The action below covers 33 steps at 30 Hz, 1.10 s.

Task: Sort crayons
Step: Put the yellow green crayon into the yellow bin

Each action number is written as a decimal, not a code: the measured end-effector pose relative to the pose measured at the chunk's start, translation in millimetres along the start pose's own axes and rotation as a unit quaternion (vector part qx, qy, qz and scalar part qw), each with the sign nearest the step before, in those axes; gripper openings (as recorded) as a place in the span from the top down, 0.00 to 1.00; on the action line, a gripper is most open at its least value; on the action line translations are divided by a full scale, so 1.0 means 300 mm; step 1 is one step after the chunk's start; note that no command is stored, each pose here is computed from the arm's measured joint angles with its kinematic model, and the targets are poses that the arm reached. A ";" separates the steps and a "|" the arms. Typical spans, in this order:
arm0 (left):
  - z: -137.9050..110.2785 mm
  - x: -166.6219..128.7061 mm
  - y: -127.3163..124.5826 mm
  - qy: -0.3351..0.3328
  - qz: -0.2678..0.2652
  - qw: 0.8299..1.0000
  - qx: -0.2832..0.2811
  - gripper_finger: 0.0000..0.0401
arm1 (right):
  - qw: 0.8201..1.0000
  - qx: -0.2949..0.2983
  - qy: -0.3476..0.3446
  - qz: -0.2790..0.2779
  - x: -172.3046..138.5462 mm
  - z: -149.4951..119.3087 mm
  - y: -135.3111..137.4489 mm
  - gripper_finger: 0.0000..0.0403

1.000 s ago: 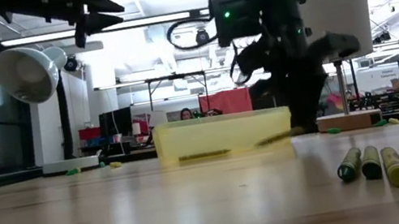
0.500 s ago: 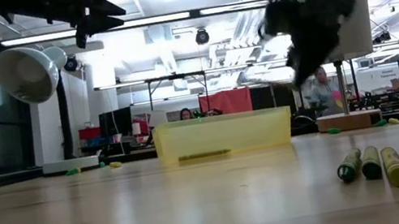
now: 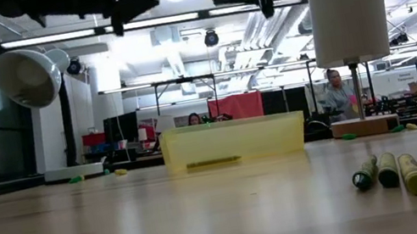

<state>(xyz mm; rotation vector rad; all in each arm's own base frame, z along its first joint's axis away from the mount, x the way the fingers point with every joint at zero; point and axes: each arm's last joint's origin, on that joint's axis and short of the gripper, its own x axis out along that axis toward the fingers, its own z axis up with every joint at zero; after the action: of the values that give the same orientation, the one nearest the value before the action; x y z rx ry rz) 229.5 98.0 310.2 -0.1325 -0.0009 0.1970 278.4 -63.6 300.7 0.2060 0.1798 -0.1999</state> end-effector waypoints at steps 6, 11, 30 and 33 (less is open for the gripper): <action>0.006 0.040 -0.058 -0.048 -0.029 0.998 0.010 0.61 | 1.000 -0.015 -0.026 -0.002 0.016 0.070 0.003 1.00; -0.005 0.064 -0.091 -0.057 -0.050 0.997 0.003 0.51 | 1.000 -0.017 -0.024 0.003 0.060 0.087 0.014 1.00; 0.013 0.073 -0.127 -0.107 -0.040 0.993 0.022 0.39 | 0.997 -0.042 -0.054 0.020 0.143 0.120 0.058 1.00; 0.011 0.073 -0.136 -0.107 -0.044 0.993 0.035 0.39 | 0.997 -0.043 -0.052 0.023 0.143 0.117 0.066 1.00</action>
<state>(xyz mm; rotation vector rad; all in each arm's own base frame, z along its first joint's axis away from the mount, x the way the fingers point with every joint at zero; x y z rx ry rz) 258.9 63.0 318.7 -0.0402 -0.2135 0.1222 329.4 -60.0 329.7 0.1142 0.0792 -0.1558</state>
